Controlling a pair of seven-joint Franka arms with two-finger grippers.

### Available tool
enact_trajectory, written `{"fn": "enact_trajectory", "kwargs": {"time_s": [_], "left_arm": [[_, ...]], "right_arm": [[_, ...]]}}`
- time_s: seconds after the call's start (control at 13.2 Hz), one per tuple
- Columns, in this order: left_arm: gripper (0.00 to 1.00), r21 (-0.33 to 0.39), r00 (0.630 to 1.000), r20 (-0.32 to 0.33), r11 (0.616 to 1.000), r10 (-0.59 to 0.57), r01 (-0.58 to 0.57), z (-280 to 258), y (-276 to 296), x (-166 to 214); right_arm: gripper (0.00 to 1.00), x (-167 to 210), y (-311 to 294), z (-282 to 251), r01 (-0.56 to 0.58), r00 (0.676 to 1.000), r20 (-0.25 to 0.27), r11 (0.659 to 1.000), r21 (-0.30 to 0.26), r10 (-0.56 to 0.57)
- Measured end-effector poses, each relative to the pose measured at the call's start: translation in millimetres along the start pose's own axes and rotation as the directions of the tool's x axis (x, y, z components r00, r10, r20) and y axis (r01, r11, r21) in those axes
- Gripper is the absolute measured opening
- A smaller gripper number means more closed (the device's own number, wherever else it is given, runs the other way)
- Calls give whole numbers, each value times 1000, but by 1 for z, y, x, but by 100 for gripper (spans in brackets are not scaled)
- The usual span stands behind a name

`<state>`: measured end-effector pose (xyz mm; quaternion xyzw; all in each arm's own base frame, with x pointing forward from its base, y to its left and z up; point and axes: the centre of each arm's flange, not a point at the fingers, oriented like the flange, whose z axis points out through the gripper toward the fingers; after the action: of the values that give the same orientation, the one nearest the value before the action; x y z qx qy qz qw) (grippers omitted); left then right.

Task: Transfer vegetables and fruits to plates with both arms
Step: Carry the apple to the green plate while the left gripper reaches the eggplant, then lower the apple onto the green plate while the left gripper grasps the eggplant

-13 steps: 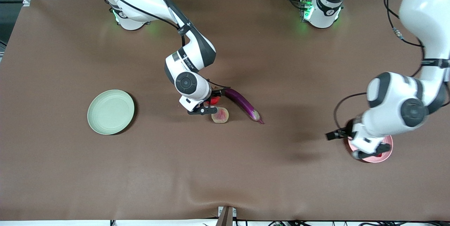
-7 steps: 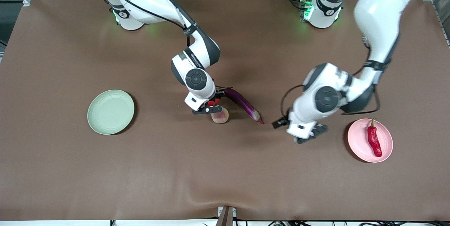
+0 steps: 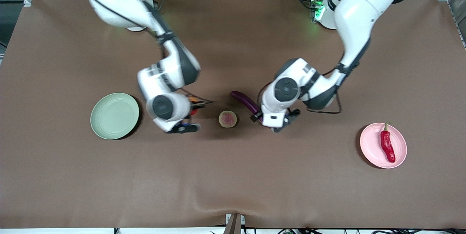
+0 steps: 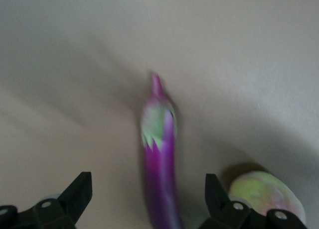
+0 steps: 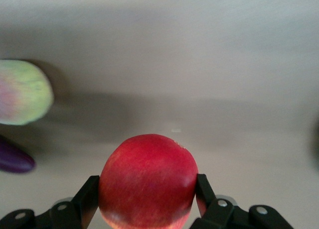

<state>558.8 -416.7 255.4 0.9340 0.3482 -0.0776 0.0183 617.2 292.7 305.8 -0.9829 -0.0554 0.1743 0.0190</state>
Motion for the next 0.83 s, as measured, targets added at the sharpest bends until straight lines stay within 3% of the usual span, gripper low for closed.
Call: {"fn": "enact_trajectory", "kwargs": {"time_s": [0.23, 0.53, 0.68, 0.83], "left_arm": [[100, 18, 997, -26, 997, -75, 75, 39, 8, -36], [100, 43, 989, -47, 989, -140, 142, 77, 4, -57], [94, 45, 985, -46, 984, -168, 170, 85, 1, -55], [74, 47, 983, -46, 982, -180, 182, 88, -1, -55]], "right_arm": [[82, 2, 126, -45, 93, 996, -8, 995, -23, -93], [82, -7, 266, -26, 158, 987, -13, 987, -4, -158], [82, -17, 317, 11, 196, 980, -33, 981, 14, -195], [82, -38, 349, 60, 238, 971, -5, 970, 47, -238]]}}
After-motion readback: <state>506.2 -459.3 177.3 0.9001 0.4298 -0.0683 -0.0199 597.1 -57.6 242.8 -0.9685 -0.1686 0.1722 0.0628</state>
